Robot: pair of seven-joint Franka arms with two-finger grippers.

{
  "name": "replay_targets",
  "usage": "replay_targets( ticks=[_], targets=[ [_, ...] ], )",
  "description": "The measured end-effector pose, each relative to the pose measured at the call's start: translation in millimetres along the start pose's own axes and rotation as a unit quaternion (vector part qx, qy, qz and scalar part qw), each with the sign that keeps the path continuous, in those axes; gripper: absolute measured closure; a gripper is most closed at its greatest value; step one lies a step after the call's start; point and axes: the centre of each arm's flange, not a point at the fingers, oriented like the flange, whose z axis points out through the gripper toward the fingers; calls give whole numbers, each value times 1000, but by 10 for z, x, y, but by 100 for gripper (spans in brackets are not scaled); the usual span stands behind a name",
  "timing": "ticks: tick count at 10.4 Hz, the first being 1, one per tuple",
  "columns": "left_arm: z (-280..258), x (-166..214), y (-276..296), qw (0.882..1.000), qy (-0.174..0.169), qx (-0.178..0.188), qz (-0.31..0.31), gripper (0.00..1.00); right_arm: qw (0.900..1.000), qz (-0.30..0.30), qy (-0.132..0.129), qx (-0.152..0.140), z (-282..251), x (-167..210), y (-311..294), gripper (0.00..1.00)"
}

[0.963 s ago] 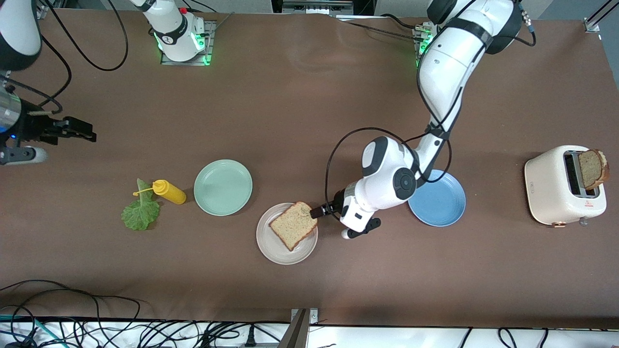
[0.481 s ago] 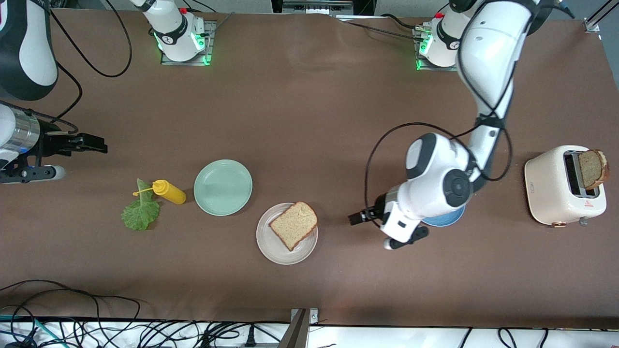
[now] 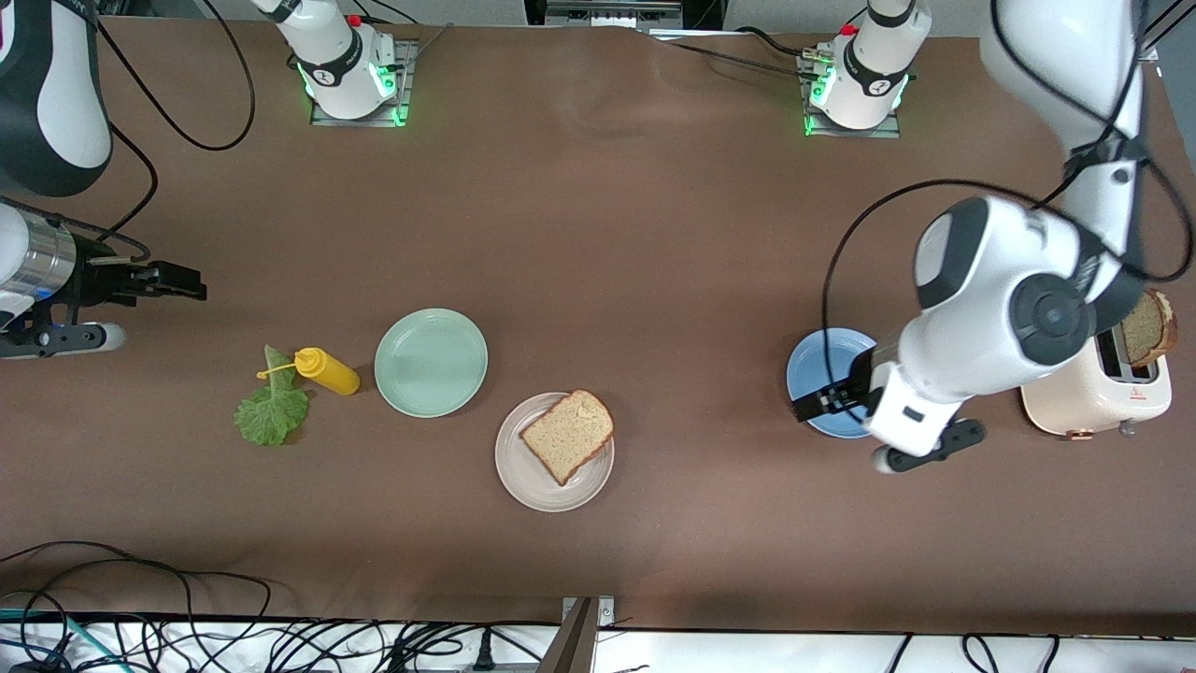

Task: Make sandwich on beige plate with both arms
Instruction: 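Raise the left gripper toward the toaster while the right gripper reaches lettuce, then lower the right gripper onto the green lettuce leaf and close it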

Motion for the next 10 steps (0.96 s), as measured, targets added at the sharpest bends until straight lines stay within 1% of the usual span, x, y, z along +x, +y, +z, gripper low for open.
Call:
replay_targets(
  ticks=[1, 2, 4, 6, 7, 8, 10],
  targets=[
    [-224, -13, -118, 1000, 16, 18, 0, 0, 1000, -1, -3, 0, 125, 74, 32, 0],
    [-429, -22, -224, 999, 29, 27, 12, 0, 1000, -5, -2, 1, 260, 153, 114, 0],
    [-705, -52, -331, 997, 45, 27, 55, 0, 1000, -4, 2, 2, 407, 263, 314, 0],
    [-927, -95, -459, 997, 48, 29, 59, 0, 1000, -1, 9, 0, 508, 372, 463, 0],
    [-1067, -131, -552, 997, 48, 32, 58, 0, 1000, -2, 17, -2, 634, 450, 541, 0],
    [-1230, -166, -664, 996, 51, 34, 66, 0, 1000, -5, 29, -5, 827, 559, 621, 0],
    [-1441, -164, -915, 992, 53, 38, 107, 0, 998, -20, 59, -13, 1342, 728, 714, 0]
  ],
)
